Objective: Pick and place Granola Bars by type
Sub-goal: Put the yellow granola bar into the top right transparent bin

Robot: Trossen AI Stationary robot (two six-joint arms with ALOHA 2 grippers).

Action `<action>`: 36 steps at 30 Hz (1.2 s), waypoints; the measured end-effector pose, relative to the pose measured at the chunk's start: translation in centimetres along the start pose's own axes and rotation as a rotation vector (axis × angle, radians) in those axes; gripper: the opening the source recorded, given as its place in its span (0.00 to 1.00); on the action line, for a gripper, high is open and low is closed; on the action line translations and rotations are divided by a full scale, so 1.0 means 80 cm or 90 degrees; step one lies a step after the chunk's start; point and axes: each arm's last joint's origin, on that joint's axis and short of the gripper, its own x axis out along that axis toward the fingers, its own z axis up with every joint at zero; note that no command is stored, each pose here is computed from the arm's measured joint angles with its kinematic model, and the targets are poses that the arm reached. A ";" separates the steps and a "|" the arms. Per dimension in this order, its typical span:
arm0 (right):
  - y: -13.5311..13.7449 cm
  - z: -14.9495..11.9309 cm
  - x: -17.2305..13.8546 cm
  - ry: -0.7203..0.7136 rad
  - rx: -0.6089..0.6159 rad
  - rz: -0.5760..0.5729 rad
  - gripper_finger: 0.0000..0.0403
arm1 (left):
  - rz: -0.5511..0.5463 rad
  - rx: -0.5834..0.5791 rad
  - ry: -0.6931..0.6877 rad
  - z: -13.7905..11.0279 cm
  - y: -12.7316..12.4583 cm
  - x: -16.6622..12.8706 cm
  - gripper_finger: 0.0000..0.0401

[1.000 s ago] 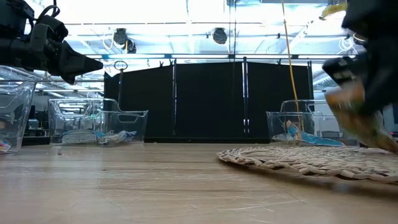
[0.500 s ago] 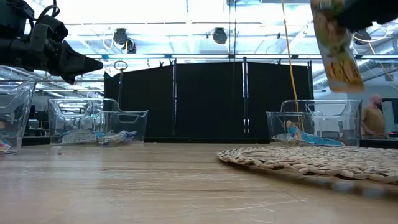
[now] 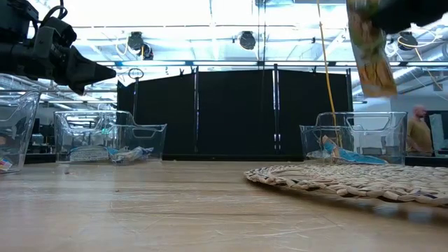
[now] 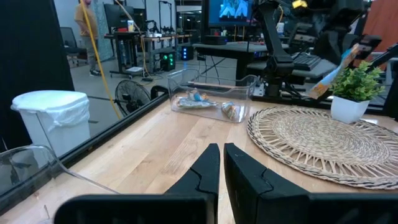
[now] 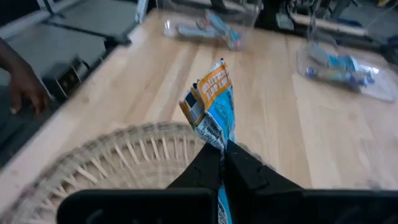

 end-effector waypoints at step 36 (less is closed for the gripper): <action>-0.066 -0.071 -0.017 -0.142 0.033 -0.092 0.00 | 0.000 0.000 0.000 0.000 0.000 0.000 0.08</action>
